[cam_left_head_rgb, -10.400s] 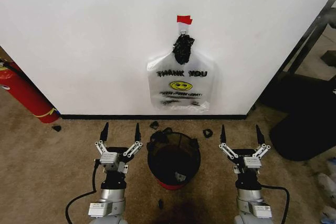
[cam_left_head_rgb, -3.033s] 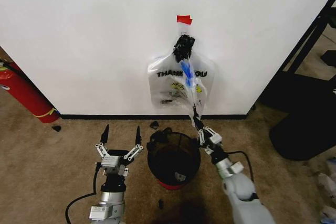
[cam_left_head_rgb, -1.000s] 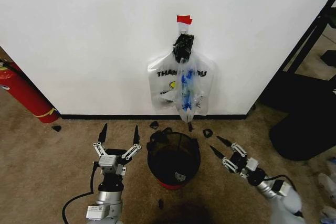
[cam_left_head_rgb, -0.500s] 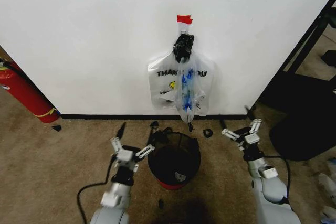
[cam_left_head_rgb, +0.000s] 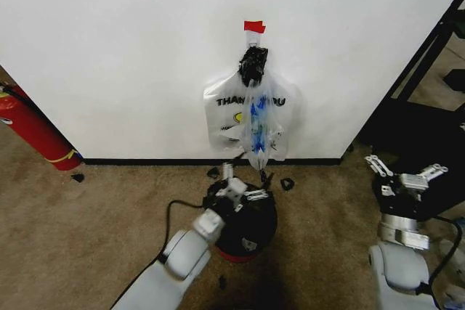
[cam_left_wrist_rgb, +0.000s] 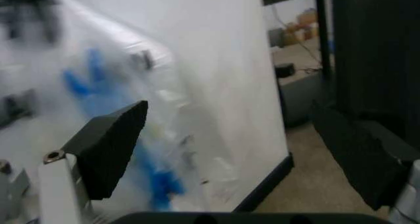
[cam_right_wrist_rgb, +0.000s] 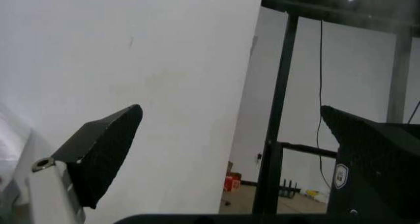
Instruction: Pick up the garbage bag from the wall and place it over the trash bin.
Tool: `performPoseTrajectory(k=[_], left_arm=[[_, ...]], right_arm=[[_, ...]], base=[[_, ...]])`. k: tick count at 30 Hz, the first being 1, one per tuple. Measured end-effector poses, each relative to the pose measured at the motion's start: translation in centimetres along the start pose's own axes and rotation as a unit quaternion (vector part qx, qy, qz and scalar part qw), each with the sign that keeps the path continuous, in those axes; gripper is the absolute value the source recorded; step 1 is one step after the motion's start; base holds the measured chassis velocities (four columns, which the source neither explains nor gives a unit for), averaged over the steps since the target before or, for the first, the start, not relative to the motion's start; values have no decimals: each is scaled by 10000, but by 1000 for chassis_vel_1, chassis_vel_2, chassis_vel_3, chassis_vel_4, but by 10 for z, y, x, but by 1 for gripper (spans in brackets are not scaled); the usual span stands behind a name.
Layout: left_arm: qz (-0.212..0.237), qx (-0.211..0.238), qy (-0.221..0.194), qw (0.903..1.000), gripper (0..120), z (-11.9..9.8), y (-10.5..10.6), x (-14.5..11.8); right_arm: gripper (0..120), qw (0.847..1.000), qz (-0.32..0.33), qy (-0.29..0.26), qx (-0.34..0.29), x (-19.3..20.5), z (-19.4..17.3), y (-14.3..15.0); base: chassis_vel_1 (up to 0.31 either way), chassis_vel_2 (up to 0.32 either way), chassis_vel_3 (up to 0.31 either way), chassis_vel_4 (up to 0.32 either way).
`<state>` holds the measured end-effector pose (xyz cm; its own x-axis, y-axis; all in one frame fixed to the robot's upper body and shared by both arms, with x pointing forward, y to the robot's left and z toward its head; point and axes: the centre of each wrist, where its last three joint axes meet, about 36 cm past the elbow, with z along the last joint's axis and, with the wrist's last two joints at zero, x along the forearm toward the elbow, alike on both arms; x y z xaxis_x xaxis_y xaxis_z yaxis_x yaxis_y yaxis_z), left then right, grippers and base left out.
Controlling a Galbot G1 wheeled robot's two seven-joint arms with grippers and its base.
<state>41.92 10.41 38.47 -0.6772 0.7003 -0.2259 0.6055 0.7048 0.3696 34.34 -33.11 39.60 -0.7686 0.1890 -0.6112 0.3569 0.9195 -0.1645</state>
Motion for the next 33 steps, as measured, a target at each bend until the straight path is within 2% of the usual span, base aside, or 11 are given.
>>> performPoseTrajectory(k=[4, 10, 15, 24, 29, 31, 33], left_arm=[[178, -395, 318, 9986, 91, 25, 12, -27], [165, -786, 862, 9930, 90, 42, 22, -42], [55, -1047, 1241, 9867, 90, 43, 31, -52], [-36, -1373, 1663, 9765, 87, 45, 37, -71], [-84, -1521, 1951, 9689, 66, 43, 39, -76], [-104, -1566, 1983, 9675, 62, 43, 39, -76], [-139, -1631, 2047, 9650, 53, 42, 39, -77]], right_arm=[[100, 10000, 54, 9, -35, 6, -8, 1], [100, 10000, 81, 5, -44, 7, -10, 0], [100, 9999, 91, -2, -76, 7, -10, 2], [100, 9999, 39, -5, -158, 8, -11, 9], [100, 9999, 20, -25, -147, 6, -11, 8], [100, 9999, 18, -24, -144, 6, -11, 8], [100, 9999, 16, -19, -145, 6, -10, 8]], base=[[0, 0, 0, 0], [0, 0, 0, 0], [0, 0, 0, 0], [0, 0, 0, 0], [0, 0, 0, 0], [0, 0, 0, 0], [0, 0, 0, 0]])
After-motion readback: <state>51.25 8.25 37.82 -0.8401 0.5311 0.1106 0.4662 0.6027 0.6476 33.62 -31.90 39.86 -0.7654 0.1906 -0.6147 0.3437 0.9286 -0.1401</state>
